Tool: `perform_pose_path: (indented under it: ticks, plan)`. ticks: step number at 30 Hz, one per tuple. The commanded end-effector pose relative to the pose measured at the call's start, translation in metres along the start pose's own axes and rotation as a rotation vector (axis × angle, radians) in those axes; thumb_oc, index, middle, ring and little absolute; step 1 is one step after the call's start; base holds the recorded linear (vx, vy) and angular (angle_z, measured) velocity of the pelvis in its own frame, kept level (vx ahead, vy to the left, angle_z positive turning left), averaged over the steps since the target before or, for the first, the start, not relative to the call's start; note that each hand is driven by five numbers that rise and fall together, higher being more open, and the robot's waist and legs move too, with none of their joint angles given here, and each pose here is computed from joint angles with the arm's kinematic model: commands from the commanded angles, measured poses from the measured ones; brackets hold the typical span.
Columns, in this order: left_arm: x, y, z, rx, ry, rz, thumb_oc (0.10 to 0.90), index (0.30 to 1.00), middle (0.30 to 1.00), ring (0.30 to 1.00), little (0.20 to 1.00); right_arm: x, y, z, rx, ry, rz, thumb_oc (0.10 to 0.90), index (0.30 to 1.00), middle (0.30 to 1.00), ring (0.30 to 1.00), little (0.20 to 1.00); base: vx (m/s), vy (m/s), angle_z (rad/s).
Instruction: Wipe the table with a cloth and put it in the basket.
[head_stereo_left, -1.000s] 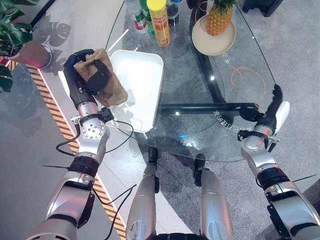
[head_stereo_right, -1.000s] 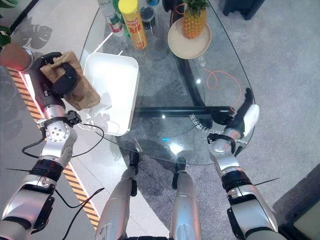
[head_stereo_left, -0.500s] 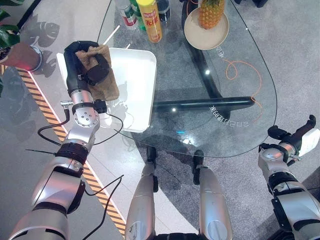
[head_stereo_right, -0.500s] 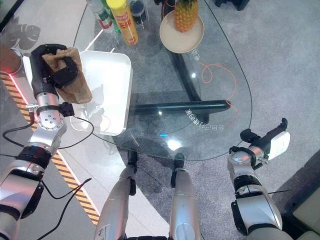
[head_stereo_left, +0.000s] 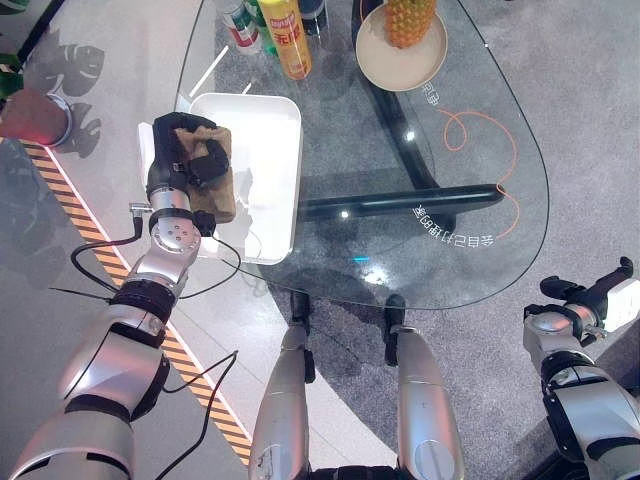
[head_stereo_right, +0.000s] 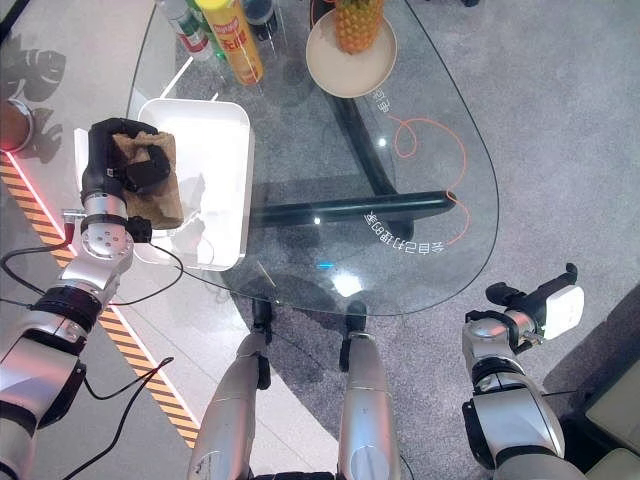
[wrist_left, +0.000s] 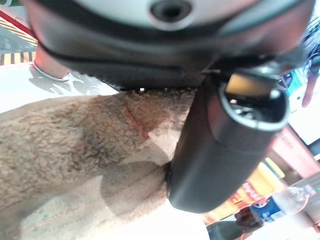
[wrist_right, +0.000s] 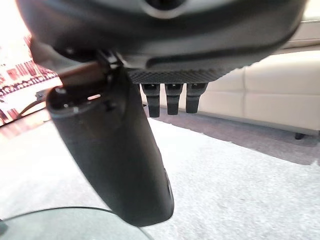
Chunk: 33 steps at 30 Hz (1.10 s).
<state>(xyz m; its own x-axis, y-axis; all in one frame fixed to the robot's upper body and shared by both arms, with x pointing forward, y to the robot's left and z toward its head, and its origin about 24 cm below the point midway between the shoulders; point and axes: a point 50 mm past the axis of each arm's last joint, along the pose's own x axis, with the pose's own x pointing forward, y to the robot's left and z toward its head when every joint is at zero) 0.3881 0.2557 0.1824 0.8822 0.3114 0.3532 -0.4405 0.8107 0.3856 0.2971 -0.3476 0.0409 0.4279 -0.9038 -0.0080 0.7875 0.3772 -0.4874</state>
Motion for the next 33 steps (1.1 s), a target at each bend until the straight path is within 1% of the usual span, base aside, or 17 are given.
perform_pose_path:
  ticks: [1, 13, 19, 33]
  plan:
    - [0.035, 0.051, 0.065, -0.059, -0.182, 0.172, 0.1, 0.3, 0.3, 0.3, 0.2, 0.015, -0.023, -0.007, -0.05, 0.022, -0.081, 0.8, 0.9, 0.9, 0.9, 0.9, 0.0, 0.0, 0.0]
    - [0.037, 0.038, 0.057, -0.049, -0.094, 0.123, 0.1, 0.3, 0.3, 0.3, 0.2, 0.009, -0.015, -0.018, -0.129, 0.045, 0.009, 0.8, 0.9, 0.9, 0.9, 0.9, 0.0, 0.009, -0.03]
    - [0.037, 0.029, 0.057, -0.048, -0.092, 0.093, 0.1, 0.3, 0.3, 0.3, 0.2, 0.005, -0.008, -0.016, -0.132, 0.034, 0.025, 0.8, 0.9, 0.9, 0.9, 0.9, 0.0, 0.003, -0.01]
    - [0.036, 0.019, 0.06, -0.063, -0.091, 0.07, 0.1, 0.3, 0.3, 0.3, 0.2, -0.001, -0.001, -0.015, -0.132, 0.021, 0.043, 0.8, 0.9, 0.9, 0.9, 0.9, 0.0, 0.0, 0.0]
